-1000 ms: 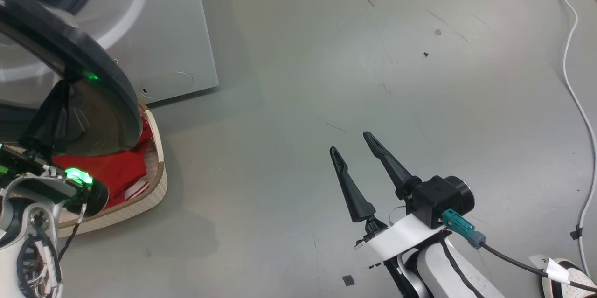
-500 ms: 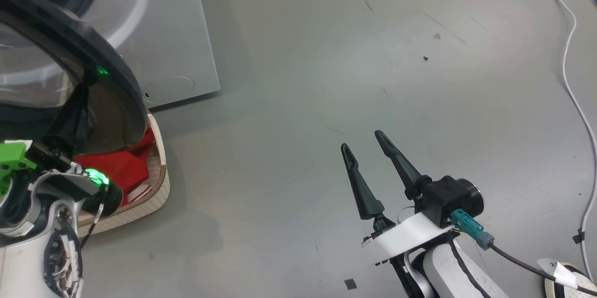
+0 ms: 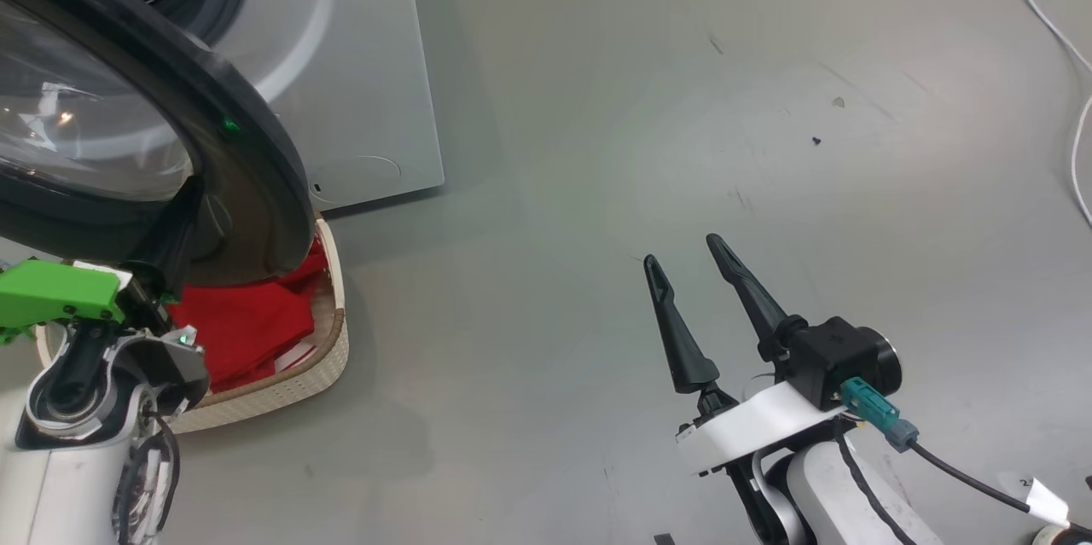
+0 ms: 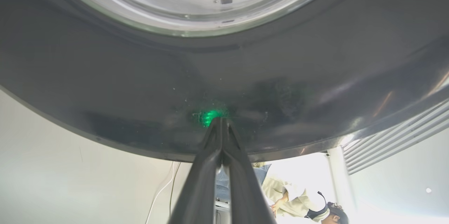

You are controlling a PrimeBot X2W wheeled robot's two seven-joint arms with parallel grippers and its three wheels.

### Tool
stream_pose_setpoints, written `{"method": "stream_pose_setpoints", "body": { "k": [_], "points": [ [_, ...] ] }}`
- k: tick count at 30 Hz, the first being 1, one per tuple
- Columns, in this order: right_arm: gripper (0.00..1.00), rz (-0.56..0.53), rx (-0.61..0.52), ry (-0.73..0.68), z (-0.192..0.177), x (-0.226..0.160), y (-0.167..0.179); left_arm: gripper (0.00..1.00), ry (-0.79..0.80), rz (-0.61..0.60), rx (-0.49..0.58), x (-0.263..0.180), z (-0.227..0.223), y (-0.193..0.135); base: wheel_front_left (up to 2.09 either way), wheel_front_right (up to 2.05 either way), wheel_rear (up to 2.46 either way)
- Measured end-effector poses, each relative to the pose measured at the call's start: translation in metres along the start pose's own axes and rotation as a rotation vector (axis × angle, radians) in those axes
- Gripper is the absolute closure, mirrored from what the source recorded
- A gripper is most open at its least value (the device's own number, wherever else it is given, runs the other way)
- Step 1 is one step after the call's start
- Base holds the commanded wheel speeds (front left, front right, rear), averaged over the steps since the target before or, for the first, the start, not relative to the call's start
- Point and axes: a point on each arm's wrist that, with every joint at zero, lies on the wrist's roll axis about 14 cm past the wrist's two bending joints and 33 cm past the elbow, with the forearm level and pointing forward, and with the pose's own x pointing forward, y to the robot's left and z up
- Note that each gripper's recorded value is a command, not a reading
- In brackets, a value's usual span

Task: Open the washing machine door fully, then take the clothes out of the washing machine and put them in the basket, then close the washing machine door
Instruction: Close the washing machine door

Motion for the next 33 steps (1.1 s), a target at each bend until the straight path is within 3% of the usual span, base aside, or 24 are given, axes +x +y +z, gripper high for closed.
{"method": "stream_pose_setpoints", "body": {
  "k": [4, 9, 12, 24, 33],
  "points": [
    [0.0, -0.008, 0.003, -0.01, 0.003, 0.0, -0.003, 1.0, 0.051, 0.058, 0.243, -0.014, -0.001, 0.01, 0.0, 0.0, 0.0],
    [0.0, -0.001, 0.007, -0.022, 0.006, 0.003, -0.001, 1.0, 0.091, 0.203, 0.69, -0.049, 0.019, 0.034, 0.0, 0.0, 0.0],
    [0.0, 0.013, 0.004, -0.029, 0.008, 0.005, 0.002, 1.0, 0.058, 0.211, 0.847, -0.061, 0.029, 0.028, 0.0, 0.0, 0.0],
    [0.0, 0.123, 0.014, -0.036, 0.008, 0.016, 0.033, 1.0, -0.177, 0.116, 1.221, -0.108, 0.053, -0.013, 0.0, 0.0, 0.0],
    [0.0, 0.197, 0.02, -0.03, 0.005, 0.019, 0.055, 1.0, -0.329, 0.095, 1.324, -0.153, 0.064, -0.018, 0.0, 0.0, 0.0]
  ]
}}
